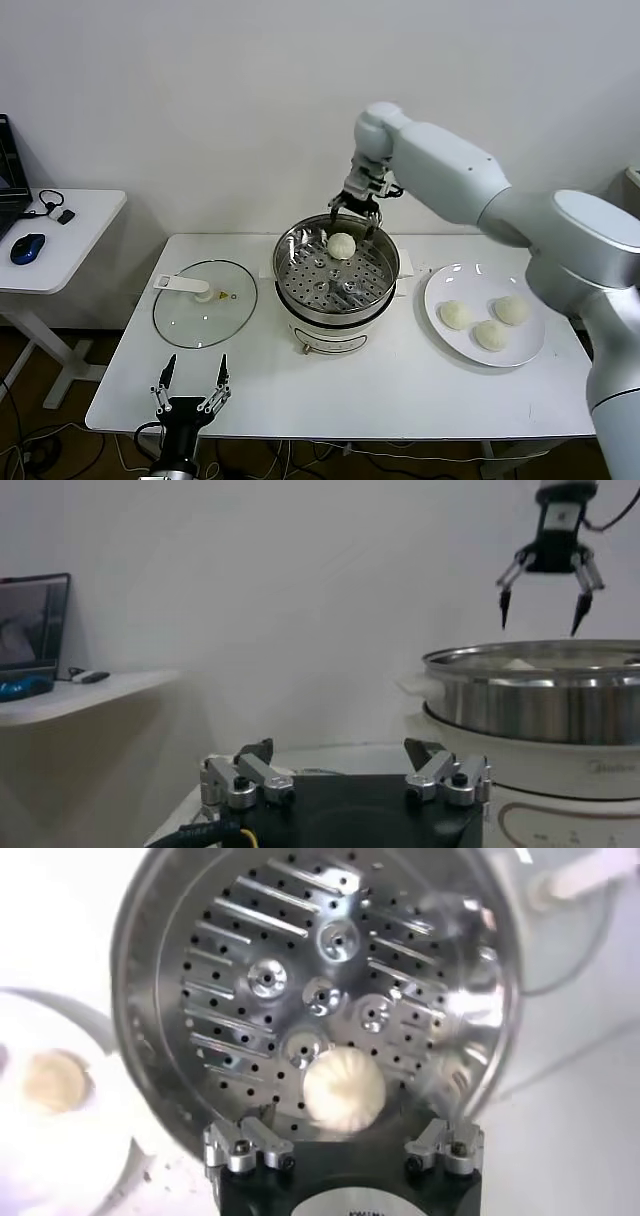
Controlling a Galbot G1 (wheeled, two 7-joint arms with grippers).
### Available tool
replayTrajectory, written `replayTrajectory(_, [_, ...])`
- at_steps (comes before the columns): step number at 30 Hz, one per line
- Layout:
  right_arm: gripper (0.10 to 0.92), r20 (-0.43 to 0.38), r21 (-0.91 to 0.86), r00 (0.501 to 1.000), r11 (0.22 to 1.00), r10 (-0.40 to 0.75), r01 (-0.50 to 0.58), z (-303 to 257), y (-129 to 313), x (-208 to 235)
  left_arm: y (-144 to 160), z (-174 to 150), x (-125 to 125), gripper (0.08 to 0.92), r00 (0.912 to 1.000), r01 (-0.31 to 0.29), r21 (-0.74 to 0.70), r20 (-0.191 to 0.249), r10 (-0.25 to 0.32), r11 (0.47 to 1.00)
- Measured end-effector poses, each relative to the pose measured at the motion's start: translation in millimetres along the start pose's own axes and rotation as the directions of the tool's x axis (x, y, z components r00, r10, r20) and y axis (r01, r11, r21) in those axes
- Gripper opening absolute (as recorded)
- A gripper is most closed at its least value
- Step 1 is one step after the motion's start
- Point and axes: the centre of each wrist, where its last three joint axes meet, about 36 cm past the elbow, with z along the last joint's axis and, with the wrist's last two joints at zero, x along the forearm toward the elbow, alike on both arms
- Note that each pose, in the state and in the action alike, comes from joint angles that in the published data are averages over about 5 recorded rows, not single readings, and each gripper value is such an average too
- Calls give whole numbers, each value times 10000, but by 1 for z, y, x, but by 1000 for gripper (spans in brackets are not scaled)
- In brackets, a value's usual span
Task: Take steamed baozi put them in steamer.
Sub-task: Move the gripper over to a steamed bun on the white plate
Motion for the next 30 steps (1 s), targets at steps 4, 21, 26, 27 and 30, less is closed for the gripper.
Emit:
replayTrajectory(4, [823,219,-1582,9996,9873,186,-149,32,33,25,1,-1,1,823,10000,-41,-22,27,41,10000])
replayTrajectory(21, [823,455,-5736,9989,8189,77,198,126,186,25,-1,-3,6,823,9998,-192,-10,38,192,9998])
replayTrajectory(26, [823,734,-6238,9971,7792,-188,606,132,216,-10,-2,-4,6,823,9999,-114,14,66,114,9999])
replayTrajectory(27, [823,800,-6306,9965,7730,-242,694,133,220,-18,-1,-4,6,823,9999,-98,14,68,98,10000])
replayTrajectory(30, [823,994,-6479,9942,7557,-405,956,132,233,-42,0,-4,6,823,10000,-62,8,64,62,10000])
